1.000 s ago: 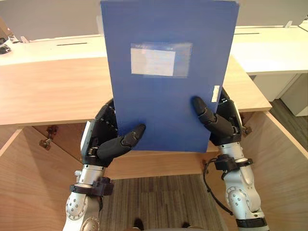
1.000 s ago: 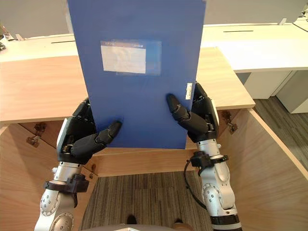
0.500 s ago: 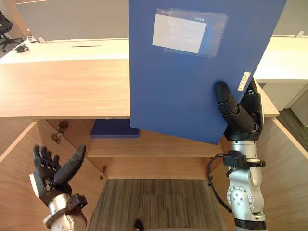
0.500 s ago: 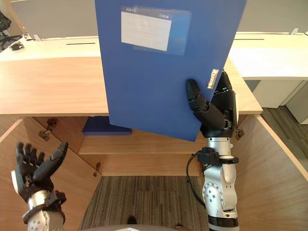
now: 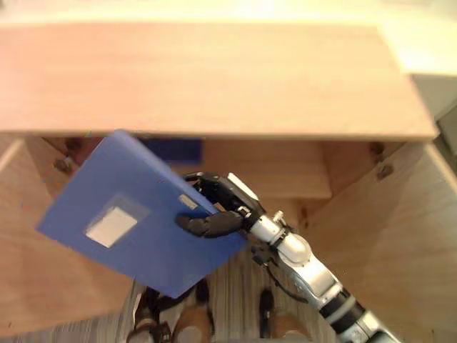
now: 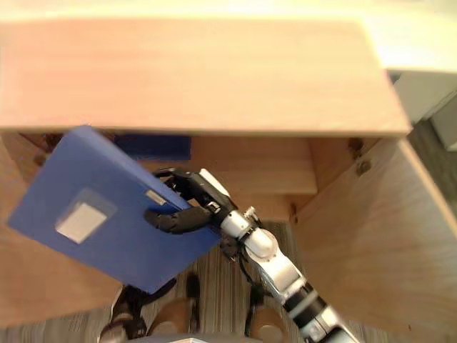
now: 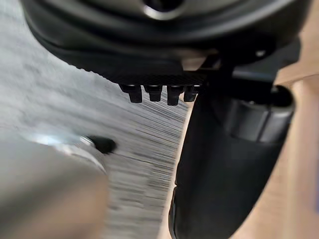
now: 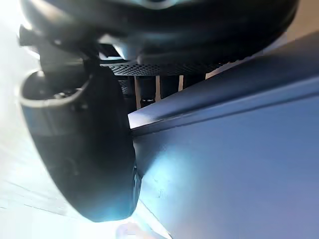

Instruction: Walk over to the cabinet, pick up the folder, carry it to the office cabinet, place the folder inside the office cabinet, then close the office cabinet door

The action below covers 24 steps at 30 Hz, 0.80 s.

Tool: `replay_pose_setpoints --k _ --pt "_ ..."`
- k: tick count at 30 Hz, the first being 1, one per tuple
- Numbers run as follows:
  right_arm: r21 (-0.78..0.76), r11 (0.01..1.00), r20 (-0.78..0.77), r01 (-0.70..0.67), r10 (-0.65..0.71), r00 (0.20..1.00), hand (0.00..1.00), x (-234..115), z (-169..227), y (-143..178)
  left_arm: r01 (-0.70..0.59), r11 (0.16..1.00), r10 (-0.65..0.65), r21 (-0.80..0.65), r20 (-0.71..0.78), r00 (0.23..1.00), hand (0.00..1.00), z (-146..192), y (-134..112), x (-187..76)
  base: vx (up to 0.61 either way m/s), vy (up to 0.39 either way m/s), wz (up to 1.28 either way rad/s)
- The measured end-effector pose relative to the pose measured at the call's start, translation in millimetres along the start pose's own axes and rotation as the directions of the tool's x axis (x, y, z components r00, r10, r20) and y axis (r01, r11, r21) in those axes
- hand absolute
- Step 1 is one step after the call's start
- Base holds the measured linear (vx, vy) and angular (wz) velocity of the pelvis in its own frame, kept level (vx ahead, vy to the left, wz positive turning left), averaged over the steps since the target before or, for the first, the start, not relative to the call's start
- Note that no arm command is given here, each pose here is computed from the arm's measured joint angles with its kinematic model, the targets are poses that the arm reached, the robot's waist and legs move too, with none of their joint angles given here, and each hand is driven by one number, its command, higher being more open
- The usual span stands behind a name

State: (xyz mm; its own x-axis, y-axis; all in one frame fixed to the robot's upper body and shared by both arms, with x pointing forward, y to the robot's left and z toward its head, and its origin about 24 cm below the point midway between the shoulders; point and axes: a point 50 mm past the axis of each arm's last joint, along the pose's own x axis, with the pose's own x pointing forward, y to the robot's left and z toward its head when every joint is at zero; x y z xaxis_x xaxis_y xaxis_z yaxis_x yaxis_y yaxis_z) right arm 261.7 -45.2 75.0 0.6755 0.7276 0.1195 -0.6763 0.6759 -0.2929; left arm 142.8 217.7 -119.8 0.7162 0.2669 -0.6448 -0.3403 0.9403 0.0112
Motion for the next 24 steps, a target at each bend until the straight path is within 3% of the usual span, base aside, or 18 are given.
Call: replay_pose_setpoints --k 5,9,12,17,21,24 --pt "-0.047 0.991 0.014 0.122 -0.122 0.992 0.00 5.1 7.2 -25.2 0.073 0.994 -0.080 0.077 0.091 0.993 1.00 29.6 -19.7 12.1 -0.19 0.040 0.02" --pt "0.102 0.956 0.093 0.276 -0.285 0.954 0.00 13.8 25.2 -52.1 0.105 0.991 -0.120 0.081 0.207 0.971 1.00 59.1 -32.8 15.1 -0.10 0.000 0.10" --pt "0.249 0.894 0.212 0.373 -0.426 0.879 0.00 26.1 59.8 -82.3 0.131 0.989 -0.146 0.067 0.308 0.940 1.00 86.0 -45.5 15.6 -0.08 -0.014 0.09" --pt "0.463 0.731 0.379 0.502 -0.675 0.633 0.00 28.8 133.0 -150.8 0.194 0.981 -0.178 0.012 0.456 0.872 1.00 125.6 -66.6 10.9 -0.05 -0.045 0.06" --pt "0.637 0.571 0.336 0.517 -0.810 0.480 0.00 22.5 152.8 -182.9 0.181 0.983 -0.142 -0.033 0.487 0.862 1.00 136.5 -67.8 10.0 0.00 -0.063 0.02" --pt "0.714 0.487 0.286 0.504 -0.859 0.424 0.00 19.6 155.9 -195.0 0.189 0.981 -0.142 -0.047 0.491 0.859 1.00 138.3 -70.4 9.6 0.01 -0.040 0.04"
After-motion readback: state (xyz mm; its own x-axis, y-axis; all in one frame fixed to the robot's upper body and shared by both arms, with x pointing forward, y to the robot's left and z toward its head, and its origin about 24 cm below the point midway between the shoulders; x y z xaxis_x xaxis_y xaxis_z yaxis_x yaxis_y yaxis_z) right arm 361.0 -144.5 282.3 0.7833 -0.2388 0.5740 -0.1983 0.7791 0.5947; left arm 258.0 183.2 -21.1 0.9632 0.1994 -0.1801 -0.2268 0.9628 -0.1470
